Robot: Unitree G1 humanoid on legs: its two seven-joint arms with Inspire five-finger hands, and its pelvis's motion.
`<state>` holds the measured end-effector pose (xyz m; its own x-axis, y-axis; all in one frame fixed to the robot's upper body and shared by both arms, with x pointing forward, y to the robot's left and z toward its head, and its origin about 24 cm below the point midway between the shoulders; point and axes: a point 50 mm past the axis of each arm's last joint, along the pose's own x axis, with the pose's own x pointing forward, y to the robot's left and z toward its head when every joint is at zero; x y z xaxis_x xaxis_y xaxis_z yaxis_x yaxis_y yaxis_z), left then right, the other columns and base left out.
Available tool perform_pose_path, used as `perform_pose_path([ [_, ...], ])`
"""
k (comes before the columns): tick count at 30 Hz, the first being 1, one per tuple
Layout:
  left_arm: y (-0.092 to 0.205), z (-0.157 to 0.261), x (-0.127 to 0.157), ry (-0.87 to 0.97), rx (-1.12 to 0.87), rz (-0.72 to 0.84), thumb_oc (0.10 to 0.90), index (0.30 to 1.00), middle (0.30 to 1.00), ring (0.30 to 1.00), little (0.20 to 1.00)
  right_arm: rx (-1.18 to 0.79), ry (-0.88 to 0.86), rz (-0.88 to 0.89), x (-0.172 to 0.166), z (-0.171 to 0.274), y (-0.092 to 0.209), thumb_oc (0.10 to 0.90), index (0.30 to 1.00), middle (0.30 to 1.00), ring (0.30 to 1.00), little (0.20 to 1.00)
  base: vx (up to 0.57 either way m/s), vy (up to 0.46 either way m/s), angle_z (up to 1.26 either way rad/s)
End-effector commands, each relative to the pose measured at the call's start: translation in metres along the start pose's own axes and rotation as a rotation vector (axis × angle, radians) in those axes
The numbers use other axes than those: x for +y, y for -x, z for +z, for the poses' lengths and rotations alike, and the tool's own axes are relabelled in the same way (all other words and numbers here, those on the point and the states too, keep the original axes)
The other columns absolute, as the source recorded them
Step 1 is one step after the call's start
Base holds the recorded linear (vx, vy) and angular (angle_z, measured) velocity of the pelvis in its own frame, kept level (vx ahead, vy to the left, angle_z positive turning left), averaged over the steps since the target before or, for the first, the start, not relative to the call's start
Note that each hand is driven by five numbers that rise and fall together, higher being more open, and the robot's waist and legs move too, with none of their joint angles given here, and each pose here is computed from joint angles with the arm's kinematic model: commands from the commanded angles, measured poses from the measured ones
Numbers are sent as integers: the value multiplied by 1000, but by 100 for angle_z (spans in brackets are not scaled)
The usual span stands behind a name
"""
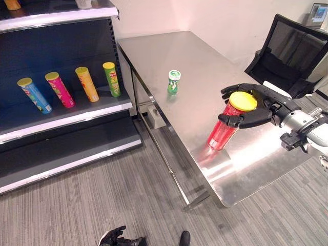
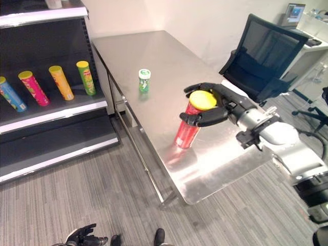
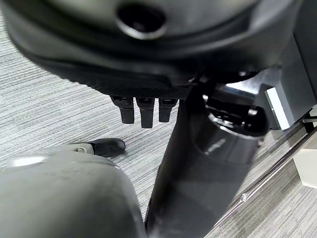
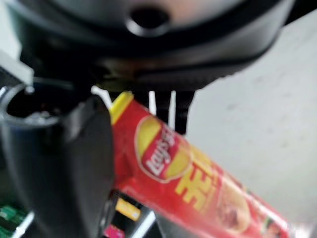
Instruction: Put the goods on the table back onto the shelves and tidy them up.
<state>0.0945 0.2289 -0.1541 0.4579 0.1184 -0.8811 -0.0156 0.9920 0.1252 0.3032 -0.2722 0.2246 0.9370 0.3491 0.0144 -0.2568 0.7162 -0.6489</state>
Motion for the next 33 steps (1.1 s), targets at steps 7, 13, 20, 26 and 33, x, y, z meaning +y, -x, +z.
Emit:
perform_pose_path([
  [7,-1,8,5,-63,-44,-3,800,900,900,900,900,-191,102,-165,-28,41,2,400,300,300,300,300,0,-10,0],
  [13,0,12,8,-26,-71,23,800,900,900,900,900,-400,-22,-431,-32,49,17,400,300,300,300,300,16,-54,2],
  [20,2,25,15,30,-137,52,800,900,900,900,900,-572,-9,-620,-29,68,30,400,300,300,300,300,-14,-61,12],
  [26,2,64,12,26,-287,27,800,900,900,900,900,-698,-11,-749,-28,84,42,400,300,300,300,300,-92,196,54],
  [33,8,64,33,-44,-300,68,800,900,900,900,900,-731,111,-858,-32,93,64,400,300,300,300,300,40,497,-6],
])
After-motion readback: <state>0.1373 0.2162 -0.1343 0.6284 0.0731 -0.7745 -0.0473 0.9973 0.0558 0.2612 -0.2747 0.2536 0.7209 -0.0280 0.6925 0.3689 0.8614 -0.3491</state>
